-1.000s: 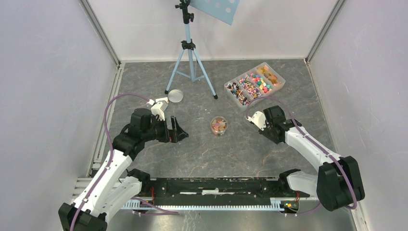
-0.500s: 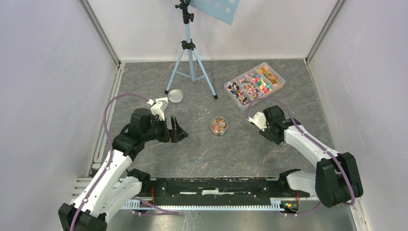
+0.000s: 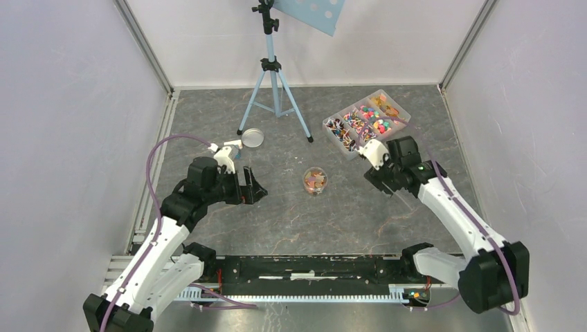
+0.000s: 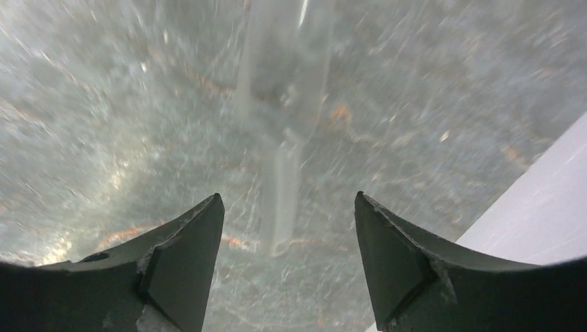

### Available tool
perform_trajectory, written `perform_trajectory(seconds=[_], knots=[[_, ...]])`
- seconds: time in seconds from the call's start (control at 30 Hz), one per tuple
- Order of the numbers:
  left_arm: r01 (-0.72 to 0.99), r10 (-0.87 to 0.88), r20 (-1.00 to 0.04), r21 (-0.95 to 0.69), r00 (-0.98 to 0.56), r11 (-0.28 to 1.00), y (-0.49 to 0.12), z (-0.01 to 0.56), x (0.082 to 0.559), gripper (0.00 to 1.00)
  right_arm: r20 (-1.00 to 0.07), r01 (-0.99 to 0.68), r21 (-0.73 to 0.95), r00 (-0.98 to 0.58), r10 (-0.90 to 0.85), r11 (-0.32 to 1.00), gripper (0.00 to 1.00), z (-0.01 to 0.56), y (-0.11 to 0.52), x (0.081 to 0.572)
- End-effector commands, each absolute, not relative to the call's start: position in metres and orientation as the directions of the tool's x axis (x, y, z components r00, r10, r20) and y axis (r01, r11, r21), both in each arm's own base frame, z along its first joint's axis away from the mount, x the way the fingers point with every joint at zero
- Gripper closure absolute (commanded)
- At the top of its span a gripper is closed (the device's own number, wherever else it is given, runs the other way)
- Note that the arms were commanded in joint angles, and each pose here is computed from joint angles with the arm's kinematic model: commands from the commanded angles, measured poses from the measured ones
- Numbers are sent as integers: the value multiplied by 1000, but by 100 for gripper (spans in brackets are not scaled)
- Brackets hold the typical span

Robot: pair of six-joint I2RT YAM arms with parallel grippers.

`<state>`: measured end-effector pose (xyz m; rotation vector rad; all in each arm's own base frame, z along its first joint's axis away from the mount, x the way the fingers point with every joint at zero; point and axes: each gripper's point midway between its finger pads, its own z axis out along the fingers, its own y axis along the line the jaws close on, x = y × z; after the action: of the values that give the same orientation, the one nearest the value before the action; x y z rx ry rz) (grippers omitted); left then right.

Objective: Pack the candies
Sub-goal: Place the spatula at the center of the board.

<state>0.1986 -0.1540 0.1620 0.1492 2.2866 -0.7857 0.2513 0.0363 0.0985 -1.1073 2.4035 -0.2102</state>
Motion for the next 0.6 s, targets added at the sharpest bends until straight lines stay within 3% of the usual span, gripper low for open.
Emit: perform_trajectory(seconds=[0.0,0.03,0.13,0.27,0.43,0.57], knots=[[271,-103,-717,-387,-689,881,-132,168,212,0,-650,-649,-281,-413,-638,707,14,165,81,274],[258,-99,-726,-363,-680,895,-127,170,214,0,-707,-640,-279,-368,-604,716,3,177,89,278],[215,-87,-767,-283,-635,935,-110,176,224,0,-851,-597,-232,-258,-458,768,2,210,108,284],[237,-29,-819,-199,-572,951,-103,185,239,0,-958,-517,-87,-192,-215,851,2,238,119,285],[309,91,-839,-95,-537,946,-112,192,277,11,-990,-484,81,-141,13,871,2,249,126,278],[440,255,-805,-8,-535,898,-133,175,317,14,-994,-471,69,-105,22,879,2,237,121,273]])
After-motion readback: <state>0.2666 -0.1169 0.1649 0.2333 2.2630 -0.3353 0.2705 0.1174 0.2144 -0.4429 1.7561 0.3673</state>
